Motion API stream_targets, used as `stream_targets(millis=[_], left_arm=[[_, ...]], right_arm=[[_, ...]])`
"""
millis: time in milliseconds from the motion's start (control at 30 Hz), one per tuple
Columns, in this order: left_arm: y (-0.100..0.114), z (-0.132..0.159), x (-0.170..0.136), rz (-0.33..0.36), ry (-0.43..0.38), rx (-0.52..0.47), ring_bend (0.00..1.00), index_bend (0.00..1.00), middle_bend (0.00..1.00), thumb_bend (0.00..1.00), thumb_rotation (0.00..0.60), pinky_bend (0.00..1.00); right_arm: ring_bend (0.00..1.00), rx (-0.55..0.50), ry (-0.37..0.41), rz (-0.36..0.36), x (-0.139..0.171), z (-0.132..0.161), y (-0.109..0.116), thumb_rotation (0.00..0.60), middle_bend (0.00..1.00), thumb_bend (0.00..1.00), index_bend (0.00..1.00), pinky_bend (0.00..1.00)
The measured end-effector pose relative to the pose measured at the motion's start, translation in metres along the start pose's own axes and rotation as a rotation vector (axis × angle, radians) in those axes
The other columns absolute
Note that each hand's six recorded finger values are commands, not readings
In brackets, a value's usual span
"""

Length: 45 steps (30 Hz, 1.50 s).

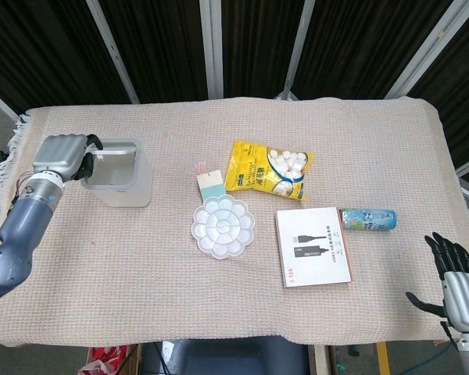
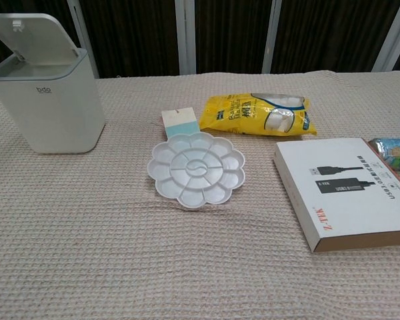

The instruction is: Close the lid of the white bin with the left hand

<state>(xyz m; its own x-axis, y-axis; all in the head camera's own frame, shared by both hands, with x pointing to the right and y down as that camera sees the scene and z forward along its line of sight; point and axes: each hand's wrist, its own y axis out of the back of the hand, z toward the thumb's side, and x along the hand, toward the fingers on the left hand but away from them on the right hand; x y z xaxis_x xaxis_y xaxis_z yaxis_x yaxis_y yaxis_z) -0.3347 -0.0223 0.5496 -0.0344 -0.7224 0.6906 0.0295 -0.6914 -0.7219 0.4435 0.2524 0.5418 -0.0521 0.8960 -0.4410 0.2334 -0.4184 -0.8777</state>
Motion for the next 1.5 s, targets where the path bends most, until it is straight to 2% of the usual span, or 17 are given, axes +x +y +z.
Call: stream_targets(millis=[233,433,700,1267,1500], left_arm=[[-0.016,0.002,-0.009,-0.018,-0.027,0.032,0.92,0.33,1.0,0.77,0.6,1.0],[-0.03,0.004,-0.007,-0.002,-0.039,0.048,0.92,0.33,1.0,0.77,0.6,1.0],[-0.054,0.0,-0.005,-0.03,-0.034,0.05,0.92,0.32,1.0,0.77,0.6,1.0],[-0.063,0.0,-0.001,-0.04,-0.031,0.049,0.92,0.32,1.0,0.77,0.6,1.0],[-0.057,0.003,-0.004,-0.022,-0.04,0.039,0.92,0.26,1.0,0.76,0.6,1.0]], right_arm=[[0.0,-0.002,0.001,0.001,0.001,0.0,0.0,0.6,0.0,0.15,0.0,0.0],[0.0,0.001,0.005,-0.003,0.002,0.001,0.001,0.6,0.0,0.15,0.0,0.0],[0.0,0.003,0.0,-0.007,0.003,0.0,0.002,0.6,0.0,0.15,0.0,0.0],[0.0,-0.001,-0.003,-0.012,0.003,0.0,0.003,0.6,0.0,0.15,0.0,0.0],[0.0,-0.002,-0.002,-0.015,0.003,0.0,0.004,0.6,0.0,0.15,0.0,0.0]])
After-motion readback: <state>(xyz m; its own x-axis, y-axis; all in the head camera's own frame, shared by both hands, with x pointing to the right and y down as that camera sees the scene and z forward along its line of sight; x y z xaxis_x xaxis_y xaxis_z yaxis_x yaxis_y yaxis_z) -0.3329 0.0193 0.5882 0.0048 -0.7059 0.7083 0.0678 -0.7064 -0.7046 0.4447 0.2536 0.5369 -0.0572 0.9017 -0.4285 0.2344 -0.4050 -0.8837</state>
